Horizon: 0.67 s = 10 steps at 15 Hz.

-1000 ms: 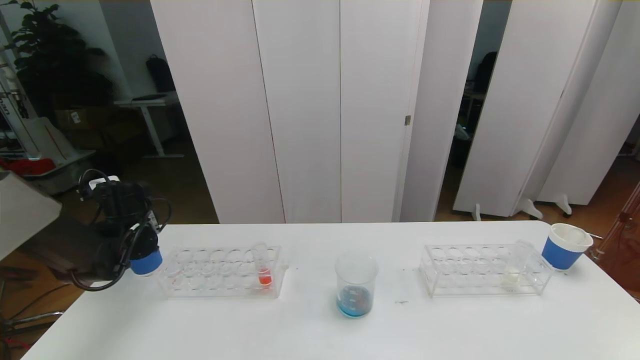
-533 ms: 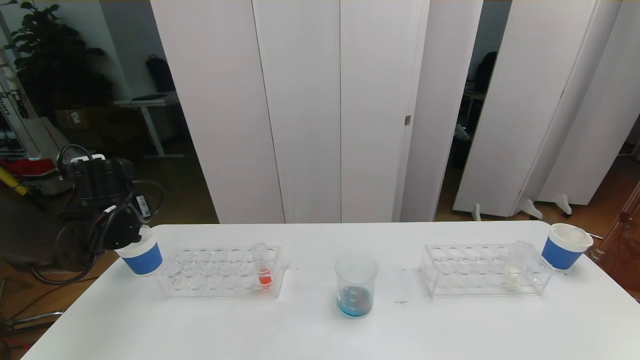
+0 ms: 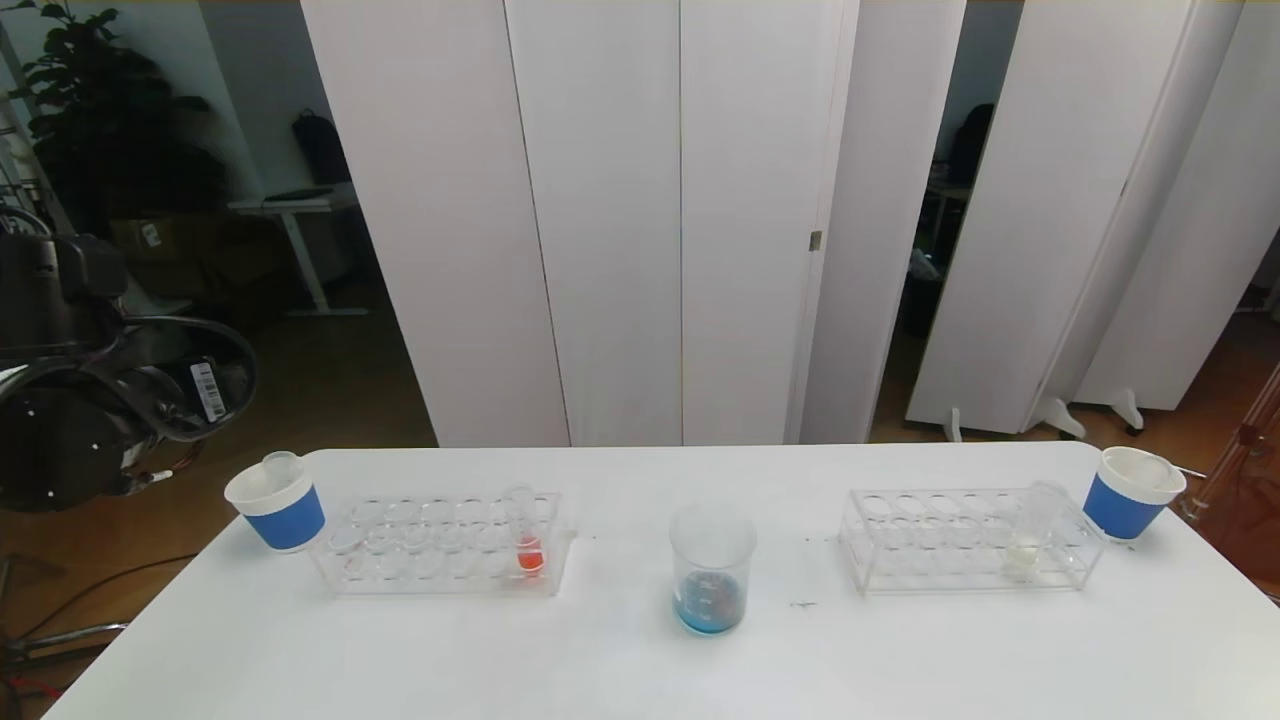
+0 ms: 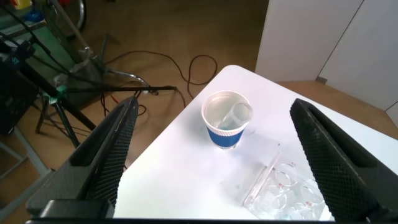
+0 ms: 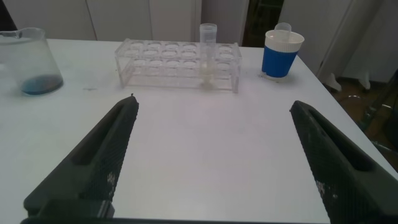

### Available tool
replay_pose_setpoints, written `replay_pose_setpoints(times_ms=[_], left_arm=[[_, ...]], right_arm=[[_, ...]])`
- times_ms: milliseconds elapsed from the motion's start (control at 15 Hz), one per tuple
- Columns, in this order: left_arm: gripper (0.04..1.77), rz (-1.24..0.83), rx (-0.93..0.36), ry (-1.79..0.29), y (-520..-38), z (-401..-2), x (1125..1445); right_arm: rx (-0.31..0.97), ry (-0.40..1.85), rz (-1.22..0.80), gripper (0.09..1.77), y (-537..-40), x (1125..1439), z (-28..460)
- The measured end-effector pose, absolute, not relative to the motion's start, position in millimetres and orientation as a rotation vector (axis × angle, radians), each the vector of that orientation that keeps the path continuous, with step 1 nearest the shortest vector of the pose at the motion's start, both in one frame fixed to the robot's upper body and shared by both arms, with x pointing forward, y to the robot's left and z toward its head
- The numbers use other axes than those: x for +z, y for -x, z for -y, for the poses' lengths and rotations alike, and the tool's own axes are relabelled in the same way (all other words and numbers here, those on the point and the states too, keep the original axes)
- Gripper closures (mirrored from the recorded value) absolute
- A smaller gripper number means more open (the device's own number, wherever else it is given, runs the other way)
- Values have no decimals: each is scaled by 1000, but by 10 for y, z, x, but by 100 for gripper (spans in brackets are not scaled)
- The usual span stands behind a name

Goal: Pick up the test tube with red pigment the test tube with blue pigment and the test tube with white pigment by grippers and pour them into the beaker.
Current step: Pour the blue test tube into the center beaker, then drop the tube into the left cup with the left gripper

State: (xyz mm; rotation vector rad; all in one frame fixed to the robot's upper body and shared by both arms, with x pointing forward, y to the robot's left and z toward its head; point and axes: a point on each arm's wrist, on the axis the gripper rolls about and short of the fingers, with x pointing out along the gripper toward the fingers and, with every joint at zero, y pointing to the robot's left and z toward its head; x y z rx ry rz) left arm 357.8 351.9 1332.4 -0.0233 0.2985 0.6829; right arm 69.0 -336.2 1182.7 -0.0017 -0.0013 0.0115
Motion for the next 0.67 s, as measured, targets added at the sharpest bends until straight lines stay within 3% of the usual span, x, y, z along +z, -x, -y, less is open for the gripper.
replay_pose_setpoints(times_ms=[333,667], left_arm=[[7,-262,630,30,-2755,-3410,13723],[7,-202,617,48,-1861,-3434,13886]], right_arm=[[11,2,1,11,-690,11827,3362],[11,2,1,11,-690,11827,3362]])
